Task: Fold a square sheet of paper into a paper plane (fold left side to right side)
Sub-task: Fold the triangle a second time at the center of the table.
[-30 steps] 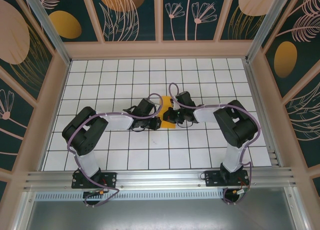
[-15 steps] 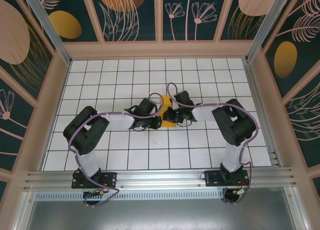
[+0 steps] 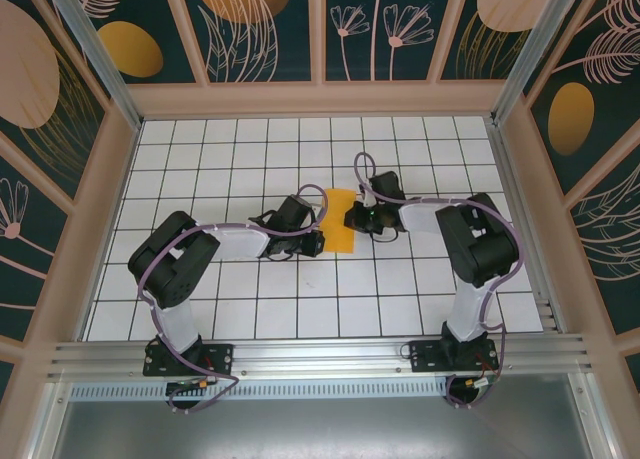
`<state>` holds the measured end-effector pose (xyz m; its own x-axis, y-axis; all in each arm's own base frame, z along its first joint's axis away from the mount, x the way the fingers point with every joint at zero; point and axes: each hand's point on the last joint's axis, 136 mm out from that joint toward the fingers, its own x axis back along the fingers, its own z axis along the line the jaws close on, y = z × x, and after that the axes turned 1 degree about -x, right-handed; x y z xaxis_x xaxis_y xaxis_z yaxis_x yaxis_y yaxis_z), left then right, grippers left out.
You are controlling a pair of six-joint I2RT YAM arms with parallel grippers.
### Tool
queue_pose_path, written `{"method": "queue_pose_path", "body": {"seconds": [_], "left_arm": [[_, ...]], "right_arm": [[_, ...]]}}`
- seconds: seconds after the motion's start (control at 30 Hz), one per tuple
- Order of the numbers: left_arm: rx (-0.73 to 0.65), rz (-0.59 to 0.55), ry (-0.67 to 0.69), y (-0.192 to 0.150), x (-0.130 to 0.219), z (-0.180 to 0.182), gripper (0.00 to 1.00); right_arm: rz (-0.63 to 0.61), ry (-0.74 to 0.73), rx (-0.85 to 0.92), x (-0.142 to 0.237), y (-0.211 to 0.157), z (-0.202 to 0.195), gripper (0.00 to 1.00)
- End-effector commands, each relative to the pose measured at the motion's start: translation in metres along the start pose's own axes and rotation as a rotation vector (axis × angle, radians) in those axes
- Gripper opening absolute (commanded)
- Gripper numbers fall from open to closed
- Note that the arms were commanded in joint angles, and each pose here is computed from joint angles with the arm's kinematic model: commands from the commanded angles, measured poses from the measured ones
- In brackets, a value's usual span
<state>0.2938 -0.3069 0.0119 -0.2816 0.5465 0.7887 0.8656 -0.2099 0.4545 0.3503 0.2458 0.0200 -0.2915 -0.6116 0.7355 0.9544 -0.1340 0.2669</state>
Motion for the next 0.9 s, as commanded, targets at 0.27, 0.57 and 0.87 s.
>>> {"method": "queue_pose_path", "body": {"seconds": [0.27, 0.57, 0.87], "left_arm": [[0.047, 0.150, 0.166, -0.049, -0.007, 0.040, 0.10], [0.044, 0.146, 0.175, -0.048, -0.005, 0.042, 0.10], [0.046, 0.155, 0.186, -0.052, -0.005, 0.045, 0.10]], "right_arm": [[-0.061, 0.016, 0.093, 0.025, 0.001, 0.038, 0.00], [0.003, -0.010, 0.088, -0.010, -0.010, 0.031, 0.00], [-0.017, -0.102, 0.026, -0.005, 0.003, -0.019, 0.00]]}}
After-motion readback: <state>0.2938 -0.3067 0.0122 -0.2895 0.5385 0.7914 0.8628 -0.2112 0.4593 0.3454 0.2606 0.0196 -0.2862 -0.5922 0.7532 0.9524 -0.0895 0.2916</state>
